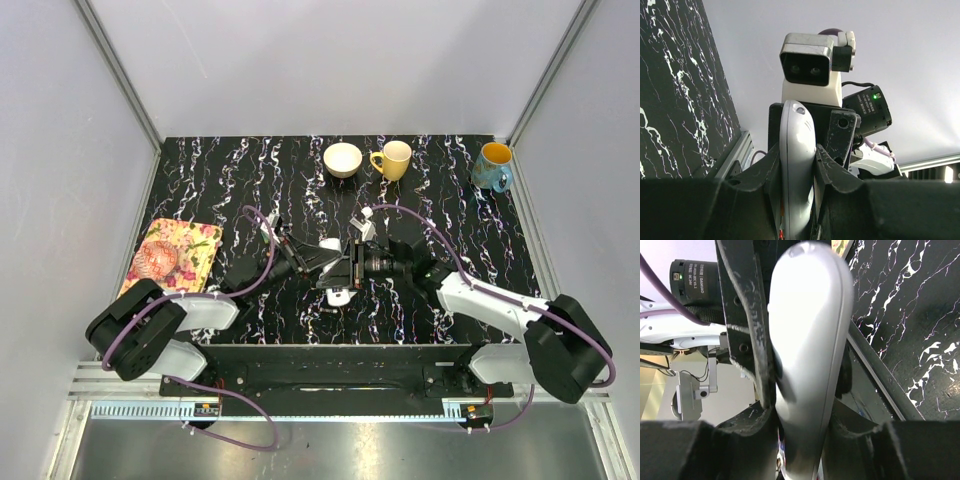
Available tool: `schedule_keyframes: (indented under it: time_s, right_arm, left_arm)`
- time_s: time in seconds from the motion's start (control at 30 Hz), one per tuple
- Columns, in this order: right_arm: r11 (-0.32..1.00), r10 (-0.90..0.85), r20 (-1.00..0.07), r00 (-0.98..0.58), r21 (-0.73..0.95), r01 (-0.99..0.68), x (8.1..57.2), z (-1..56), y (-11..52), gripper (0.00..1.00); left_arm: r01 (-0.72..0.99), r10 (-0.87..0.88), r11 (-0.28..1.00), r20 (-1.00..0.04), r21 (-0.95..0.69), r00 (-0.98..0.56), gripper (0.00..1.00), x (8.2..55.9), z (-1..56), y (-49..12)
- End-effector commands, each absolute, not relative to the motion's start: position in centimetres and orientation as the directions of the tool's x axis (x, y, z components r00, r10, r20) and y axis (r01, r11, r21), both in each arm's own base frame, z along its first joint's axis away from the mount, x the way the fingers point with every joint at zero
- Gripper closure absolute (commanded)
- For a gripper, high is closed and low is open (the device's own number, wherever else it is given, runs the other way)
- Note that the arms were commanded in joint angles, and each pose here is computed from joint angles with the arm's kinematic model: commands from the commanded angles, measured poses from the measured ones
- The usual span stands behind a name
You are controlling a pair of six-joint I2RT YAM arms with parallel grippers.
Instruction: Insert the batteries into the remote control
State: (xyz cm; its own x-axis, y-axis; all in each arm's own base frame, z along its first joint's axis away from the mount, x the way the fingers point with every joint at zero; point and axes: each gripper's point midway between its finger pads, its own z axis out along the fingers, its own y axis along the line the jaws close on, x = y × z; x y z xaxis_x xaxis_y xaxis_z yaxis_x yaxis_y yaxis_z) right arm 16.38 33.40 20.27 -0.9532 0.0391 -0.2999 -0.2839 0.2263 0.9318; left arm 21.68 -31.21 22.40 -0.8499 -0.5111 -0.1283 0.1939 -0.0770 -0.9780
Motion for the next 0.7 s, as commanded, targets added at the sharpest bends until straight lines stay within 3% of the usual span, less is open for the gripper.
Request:
schedule_keyframes:
  time_s: [0.0,0.13,0.17,0.27,0.37,0.53,0.67]
  right_arm:
    - [0.199,0.067,-0.343,-0.937,0.925,-0.325,17.5,21.8,34.2,0.61]
    - [0.2,0.069,-0.374,-0.925,0.914,-0.354,17.4,22.7,33.9,0.46]
    - [0.218,0.065,-0.37,-0.927,0.912,-0.348,17.2,22.7,33.7,0.33]
    - [0.254,0.076,-0.413,-0.908,0.888,-0.383,17.2,24.1,32.9,0.12]
    - [0.307,0.076,-0.455,-0.887,0.857,-0.414,17.3,24.8,32.0,0.0]
    - [0.404,0.089,-0.556,-0.827,0.779,-0.48,18.0,26.2,29.4,0.0]
    - [0.602,0.116,-0.61,-0.784,0.67,-0.433,19.8,24.9,26.0,0.0]
  left_arm:
    - [0.444,-0.528,-0.342,-0.221,-0.828,-0.82,1.0,18.9,31.6,-30.1]
    - [0.459,-0.54,-0.32,-0.238,-0.829,-0.807,1.0,19.0,31.2,-29.9]
    - [0.452,-0.541,-0.305,-0.238,-0.838,-0.807,1.0,19.2,30.7,-30.0]
    - [0.449,-0.559,-0.263,-0.244,-0.854,-0.792,1.0,19.9,29.7,-29.6]
    - [0.447,-0.574,-0.23,-0.251,-0.864,-0.78,1.0,20.7,28.9,-29.2]
    - [0.458,-0.608,-0.163,-0.276,-0.874,-0.744,1.0,22.3,28.2,-27.8]
    - [0.45,-0.635,-0.071,-0.307,-0.89,-0.708,1.0,23.6,27.0,-26.3]
